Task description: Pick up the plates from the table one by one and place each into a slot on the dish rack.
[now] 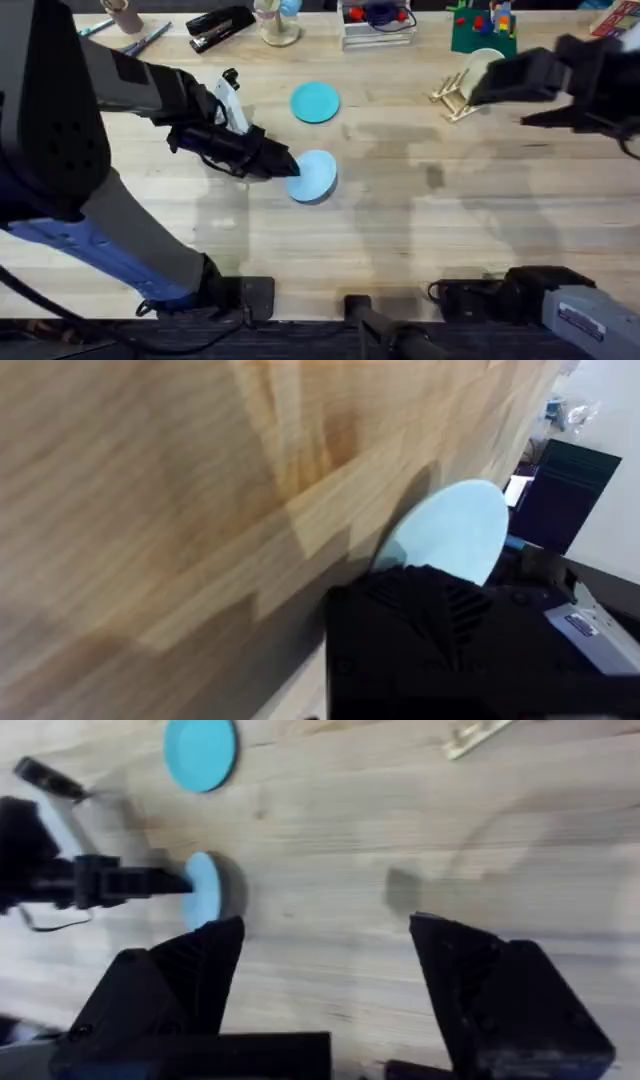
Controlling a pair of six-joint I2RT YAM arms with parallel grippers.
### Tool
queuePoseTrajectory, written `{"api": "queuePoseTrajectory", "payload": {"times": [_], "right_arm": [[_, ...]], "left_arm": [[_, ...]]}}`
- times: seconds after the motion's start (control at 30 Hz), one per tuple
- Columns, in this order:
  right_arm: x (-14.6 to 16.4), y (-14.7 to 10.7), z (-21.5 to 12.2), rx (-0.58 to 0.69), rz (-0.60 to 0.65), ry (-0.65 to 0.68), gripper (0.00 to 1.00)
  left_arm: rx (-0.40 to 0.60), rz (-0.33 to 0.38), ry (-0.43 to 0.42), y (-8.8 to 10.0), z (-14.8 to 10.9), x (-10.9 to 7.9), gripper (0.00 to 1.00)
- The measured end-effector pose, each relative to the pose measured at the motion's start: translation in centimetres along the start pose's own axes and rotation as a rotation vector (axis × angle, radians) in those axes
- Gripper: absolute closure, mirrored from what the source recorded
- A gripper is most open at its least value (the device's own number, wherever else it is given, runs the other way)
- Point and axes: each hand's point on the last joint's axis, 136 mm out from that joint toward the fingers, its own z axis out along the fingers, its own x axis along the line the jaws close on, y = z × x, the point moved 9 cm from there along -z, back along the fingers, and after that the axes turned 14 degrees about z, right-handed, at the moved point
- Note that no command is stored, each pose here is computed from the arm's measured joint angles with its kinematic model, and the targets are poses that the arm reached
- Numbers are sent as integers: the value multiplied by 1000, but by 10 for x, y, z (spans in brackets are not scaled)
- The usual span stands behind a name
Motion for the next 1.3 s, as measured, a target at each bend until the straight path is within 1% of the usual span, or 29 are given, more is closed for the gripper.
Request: {"api": "queuePoseTrajectory", "payload": {"times": [0.17, 0.3, 0.57, 0.7, 0.83, 0.93, 1.1, 1.2, 1.3], "right_arm": [[6, 11, 32, 135, 43, 70, 7], [15, 16, 58, 219, 50, 100, 7], [51, 10, 104, 309, 20, 139, 10], [66, 1, 132, 372, 42, 115, 9], [70, -13, 164, 462, 82, 53, 8], [74, -23, 188, 514, 87, 19, 7], [92, -43, 218, 548, 23, 34, 7], [107, -57, 224, 547, -37, 66, 7], [115, -69, 224, 551, -76, 61, 7]], "left_arm": [[0, 0, 0, 0, 0, 0, 960], [0, 0, 0, 0, 0, 0, 960], [0, 0, 0, 0, 0, 0, 961], [0, 0, 0, 0, 0, 0, 961], [0, 0, 0, 0, 0, 0, 961], [0, 0, 0, 0, 0, 0, 961], [0, 0, 0, 0, 0, 0, 961], [0, 0, 0, 0, 0, 0, 961], [0, 0, 0, 0, 0, 0, 961]]}}
